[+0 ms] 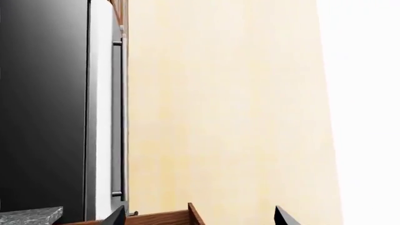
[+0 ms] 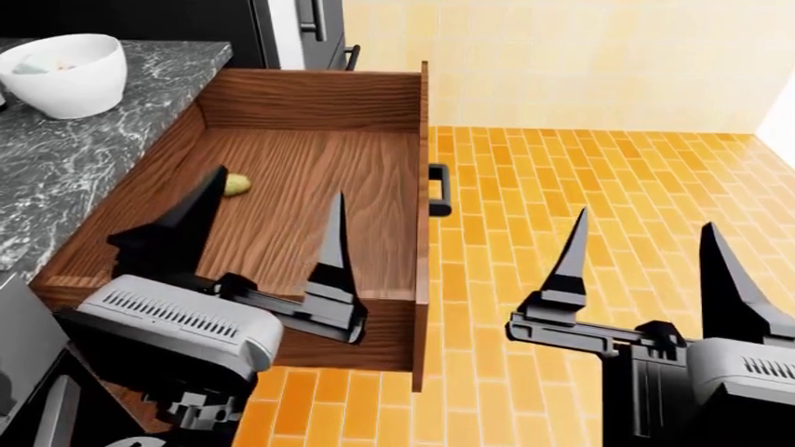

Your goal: Place the bar in the bowl and close the drawer.

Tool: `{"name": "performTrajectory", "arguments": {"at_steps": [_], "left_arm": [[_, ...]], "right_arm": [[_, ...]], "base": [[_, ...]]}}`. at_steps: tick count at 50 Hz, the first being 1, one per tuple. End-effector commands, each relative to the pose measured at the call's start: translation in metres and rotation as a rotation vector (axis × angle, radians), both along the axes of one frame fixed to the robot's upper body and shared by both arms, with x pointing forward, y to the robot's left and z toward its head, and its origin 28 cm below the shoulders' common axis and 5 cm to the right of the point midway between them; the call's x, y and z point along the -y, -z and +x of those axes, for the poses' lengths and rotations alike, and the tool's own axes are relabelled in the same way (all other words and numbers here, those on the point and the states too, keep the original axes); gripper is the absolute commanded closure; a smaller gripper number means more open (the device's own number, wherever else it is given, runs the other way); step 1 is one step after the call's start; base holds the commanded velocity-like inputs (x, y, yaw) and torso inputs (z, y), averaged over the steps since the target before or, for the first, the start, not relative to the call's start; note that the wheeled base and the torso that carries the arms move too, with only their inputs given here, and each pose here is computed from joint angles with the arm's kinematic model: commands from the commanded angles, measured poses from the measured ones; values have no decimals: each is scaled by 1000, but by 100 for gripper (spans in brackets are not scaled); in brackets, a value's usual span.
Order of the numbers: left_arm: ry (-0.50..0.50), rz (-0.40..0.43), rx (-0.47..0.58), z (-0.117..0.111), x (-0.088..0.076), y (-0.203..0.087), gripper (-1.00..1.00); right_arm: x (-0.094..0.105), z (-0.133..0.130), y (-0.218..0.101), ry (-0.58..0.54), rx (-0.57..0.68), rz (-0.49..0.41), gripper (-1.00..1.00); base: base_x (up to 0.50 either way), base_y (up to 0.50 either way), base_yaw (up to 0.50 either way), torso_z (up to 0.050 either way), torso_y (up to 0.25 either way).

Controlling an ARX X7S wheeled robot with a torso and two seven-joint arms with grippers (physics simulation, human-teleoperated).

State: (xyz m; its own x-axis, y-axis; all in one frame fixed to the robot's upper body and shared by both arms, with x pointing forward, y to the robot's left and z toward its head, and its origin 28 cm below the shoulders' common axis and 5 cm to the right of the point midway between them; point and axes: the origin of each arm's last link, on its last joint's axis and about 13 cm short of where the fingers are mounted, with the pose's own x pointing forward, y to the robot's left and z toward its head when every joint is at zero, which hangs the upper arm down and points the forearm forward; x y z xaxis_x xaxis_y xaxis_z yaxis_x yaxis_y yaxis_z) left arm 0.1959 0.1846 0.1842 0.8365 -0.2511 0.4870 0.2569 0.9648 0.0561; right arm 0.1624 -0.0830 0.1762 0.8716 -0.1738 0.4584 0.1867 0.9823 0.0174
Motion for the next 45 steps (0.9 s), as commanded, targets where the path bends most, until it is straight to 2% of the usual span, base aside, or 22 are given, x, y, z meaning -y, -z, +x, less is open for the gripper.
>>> {"name": "performTrajectory", "arguments": {"at_steps": [1,30,45], "left_arm": [[13,10,-16,-1,2,1,-100],[5,-15,-24,-4,-6,3,-100],[2,-8,-28,-5,-6,3,-100]], "right_arm": [[2,-1,1,5,-10,6,-100],[-11,3,-6,-10,-4,-82,-100],[-9,3,-5,-11,-5,-77,-100]], "base": [[8,-148,0,0,0],[8,-156,0,0,0],[9,-172,0,0,0]]}}
